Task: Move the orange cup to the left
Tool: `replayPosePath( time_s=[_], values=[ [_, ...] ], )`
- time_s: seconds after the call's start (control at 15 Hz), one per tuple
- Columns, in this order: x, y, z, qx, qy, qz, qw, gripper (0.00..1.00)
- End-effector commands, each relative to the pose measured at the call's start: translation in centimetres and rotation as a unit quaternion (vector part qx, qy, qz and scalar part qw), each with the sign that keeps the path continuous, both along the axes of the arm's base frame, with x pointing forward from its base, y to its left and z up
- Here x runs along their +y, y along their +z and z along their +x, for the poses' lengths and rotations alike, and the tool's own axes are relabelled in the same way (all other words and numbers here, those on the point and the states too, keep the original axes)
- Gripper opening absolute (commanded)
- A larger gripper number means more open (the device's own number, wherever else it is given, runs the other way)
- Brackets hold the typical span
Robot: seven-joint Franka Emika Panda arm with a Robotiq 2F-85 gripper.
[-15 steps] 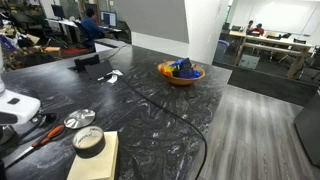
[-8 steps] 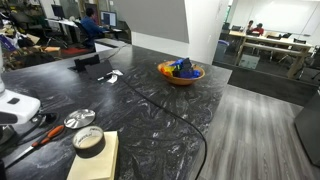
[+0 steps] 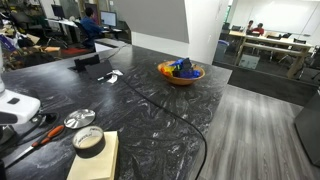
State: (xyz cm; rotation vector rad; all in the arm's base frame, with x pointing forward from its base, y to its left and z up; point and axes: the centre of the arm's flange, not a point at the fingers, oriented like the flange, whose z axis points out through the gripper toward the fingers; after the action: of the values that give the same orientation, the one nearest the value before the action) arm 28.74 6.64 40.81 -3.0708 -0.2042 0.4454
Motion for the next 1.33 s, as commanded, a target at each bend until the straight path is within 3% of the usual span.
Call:
replayPosePath(
  time_s=[0.0,1.27],
  values=[
    [0.00,0.00,0.00,0.000,0.000,0.000,1.0000,1.00],
    [0.34,0.17,0.16,-0.007,0.003,-0.004,1.0000,1.00]
  ],
)
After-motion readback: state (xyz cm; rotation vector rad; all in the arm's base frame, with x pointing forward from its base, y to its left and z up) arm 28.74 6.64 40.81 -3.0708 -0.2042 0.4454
